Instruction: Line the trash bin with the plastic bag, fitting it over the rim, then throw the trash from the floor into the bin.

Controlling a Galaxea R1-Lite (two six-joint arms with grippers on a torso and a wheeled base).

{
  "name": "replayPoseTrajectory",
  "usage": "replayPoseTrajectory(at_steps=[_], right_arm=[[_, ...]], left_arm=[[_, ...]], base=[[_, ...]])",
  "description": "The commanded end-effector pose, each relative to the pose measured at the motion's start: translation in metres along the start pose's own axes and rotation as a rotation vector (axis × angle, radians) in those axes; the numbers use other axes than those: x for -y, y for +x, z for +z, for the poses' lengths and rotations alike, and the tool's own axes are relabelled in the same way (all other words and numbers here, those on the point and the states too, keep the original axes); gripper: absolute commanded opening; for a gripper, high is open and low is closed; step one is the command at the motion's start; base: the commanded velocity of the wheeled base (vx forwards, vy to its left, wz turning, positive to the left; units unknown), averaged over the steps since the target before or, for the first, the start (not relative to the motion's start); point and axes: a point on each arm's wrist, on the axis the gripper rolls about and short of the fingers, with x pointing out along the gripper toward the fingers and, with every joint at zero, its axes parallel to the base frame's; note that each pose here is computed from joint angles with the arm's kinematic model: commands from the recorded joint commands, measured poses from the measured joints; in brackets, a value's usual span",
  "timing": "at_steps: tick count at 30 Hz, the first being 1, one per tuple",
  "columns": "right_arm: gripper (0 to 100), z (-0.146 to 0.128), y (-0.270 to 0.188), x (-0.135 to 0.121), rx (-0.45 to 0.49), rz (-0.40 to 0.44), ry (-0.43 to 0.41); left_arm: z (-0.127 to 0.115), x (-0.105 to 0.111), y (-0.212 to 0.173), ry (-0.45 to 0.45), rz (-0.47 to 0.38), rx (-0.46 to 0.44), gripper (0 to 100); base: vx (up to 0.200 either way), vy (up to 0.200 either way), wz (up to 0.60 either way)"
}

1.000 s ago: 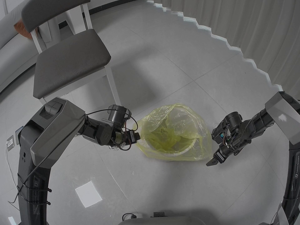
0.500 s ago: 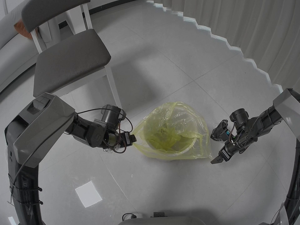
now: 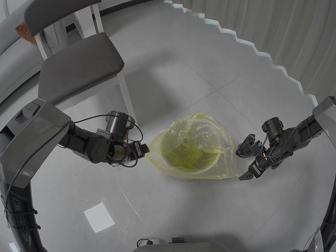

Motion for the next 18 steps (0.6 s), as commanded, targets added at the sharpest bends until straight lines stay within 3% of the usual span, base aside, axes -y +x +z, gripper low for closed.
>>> replayPoseTrajectory(at_steps=[1,4,18], right_arm=[[100,0.001,-0.009,0.0,0.016,-0.01,0.0],[100,0.003,-0.01,0.001,0.024,-0.014,-0.002],[100,0.01,-0.026,-0.001,0.065,-0.031,0.009]], left_arm=[[0.007,0.002,-0.012,-0.049,-0.016,0.035,100],[0.008,0.001,-0.01,-0.048,-0.015,0.041,100],[0.005,0.02,-0.026,0.026,-0.064,0.054,100]], base=[[0.0,0.0,0.0],[0.0,0.0,0.0],[0.2,0.0,0.0]])
